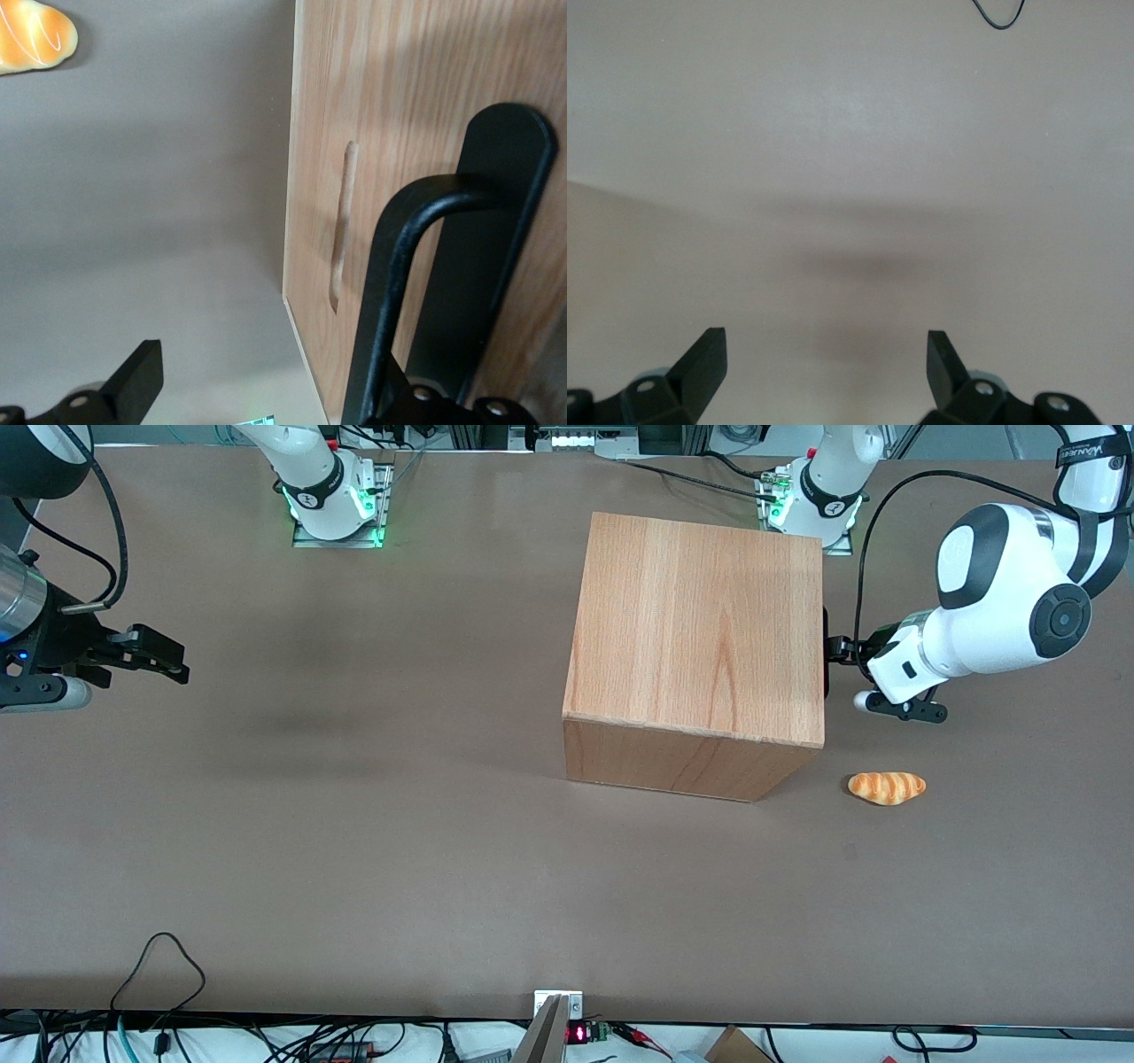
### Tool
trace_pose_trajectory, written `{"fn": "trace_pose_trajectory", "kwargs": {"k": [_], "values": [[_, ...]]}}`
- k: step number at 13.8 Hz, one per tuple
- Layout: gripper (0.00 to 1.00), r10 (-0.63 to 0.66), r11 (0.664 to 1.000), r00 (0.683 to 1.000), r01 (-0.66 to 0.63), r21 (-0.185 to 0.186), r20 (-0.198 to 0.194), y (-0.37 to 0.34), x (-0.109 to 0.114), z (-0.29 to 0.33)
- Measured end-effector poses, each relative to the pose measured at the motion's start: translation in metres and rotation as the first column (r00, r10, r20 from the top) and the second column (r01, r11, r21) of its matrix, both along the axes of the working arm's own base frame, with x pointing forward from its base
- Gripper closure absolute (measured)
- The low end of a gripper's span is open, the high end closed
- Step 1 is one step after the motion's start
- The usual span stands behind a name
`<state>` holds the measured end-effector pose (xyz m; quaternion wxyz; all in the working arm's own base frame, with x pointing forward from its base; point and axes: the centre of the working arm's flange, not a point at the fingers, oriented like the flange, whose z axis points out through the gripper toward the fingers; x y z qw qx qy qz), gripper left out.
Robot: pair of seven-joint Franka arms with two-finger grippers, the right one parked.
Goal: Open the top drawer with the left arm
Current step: 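Pull the handle outward with the left gripper, sliding the drawer open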
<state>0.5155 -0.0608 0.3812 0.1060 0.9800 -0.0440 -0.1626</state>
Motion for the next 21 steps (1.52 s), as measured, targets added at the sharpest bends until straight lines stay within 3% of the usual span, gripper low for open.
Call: {"fn": "trace_pose_trajectory", "kwargs": {"k": [21], "values": [[0.0,0.077,0.994,0.997,-0.079,0.073,0.021,0.079,0.004,0.007]]}}
